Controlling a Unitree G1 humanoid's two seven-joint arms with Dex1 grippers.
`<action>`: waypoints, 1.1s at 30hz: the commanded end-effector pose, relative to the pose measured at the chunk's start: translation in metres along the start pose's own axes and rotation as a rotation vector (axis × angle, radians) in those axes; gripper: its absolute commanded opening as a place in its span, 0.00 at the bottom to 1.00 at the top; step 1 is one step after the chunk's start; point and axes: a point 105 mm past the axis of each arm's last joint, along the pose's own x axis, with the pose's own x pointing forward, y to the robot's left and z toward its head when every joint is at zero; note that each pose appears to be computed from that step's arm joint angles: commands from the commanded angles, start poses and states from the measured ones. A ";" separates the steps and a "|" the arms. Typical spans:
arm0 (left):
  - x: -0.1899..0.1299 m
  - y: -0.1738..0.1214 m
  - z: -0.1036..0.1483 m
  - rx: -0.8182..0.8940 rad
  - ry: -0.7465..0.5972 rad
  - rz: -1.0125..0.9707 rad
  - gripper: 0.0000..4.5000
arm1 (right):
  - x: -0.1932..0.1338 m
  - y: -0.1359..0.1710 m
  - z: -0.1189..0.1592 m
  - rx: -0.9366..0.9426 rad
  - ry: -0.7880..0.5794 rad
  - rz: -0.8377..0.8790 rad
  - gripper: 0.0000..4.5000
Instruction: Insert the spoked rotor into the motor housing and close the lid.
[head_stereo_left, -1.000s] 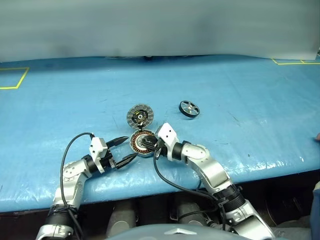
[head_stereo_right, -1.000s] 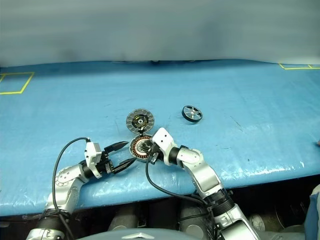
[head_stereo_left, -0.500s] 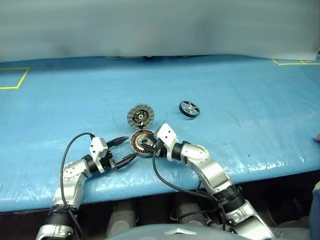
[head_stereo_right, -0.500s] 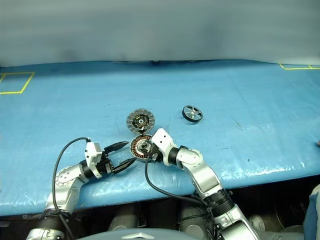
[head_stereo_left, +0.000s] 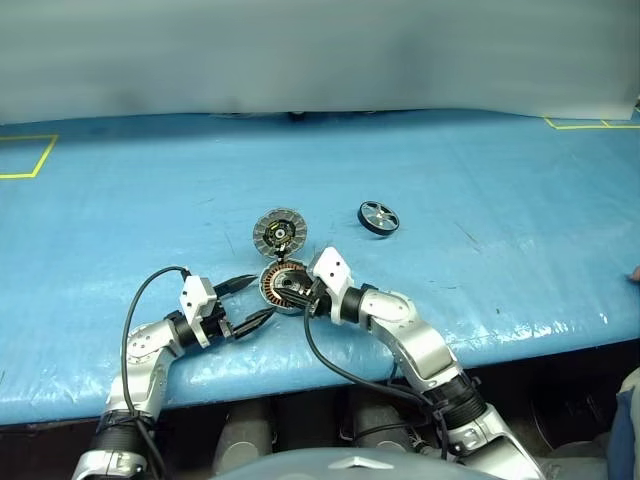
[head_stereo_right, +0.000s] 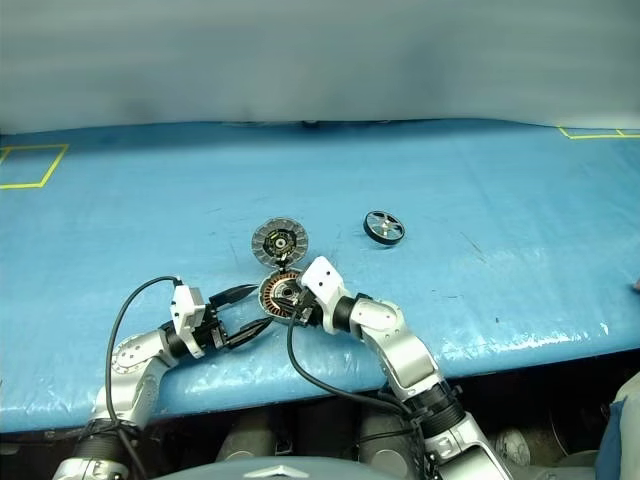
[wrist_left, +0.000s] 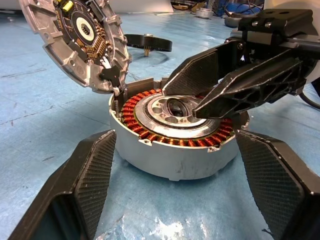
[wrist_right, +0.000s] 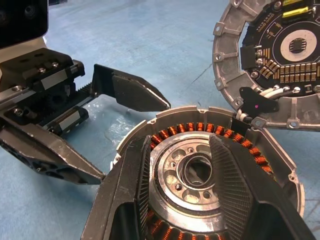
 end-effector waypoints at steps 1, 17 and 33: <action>0.001 -0.003 0.004 0.012 -0.013 -0.012 0.91 | 0.000 -0.008 0.014 -0.018 -0.057 -0.034 0.43; -0.001 -0.005 0.000 0.008 0.000 -0.001 0.91 | 0.004 -0.007 0.000 -0.043 0.023 -0.036 0.00; 0.000 -0.006 -0.002 0.005 0.006 -0.001 0.91 | -0.002 -0.007 -0.019 -0.196 0.225 -0.067 0.00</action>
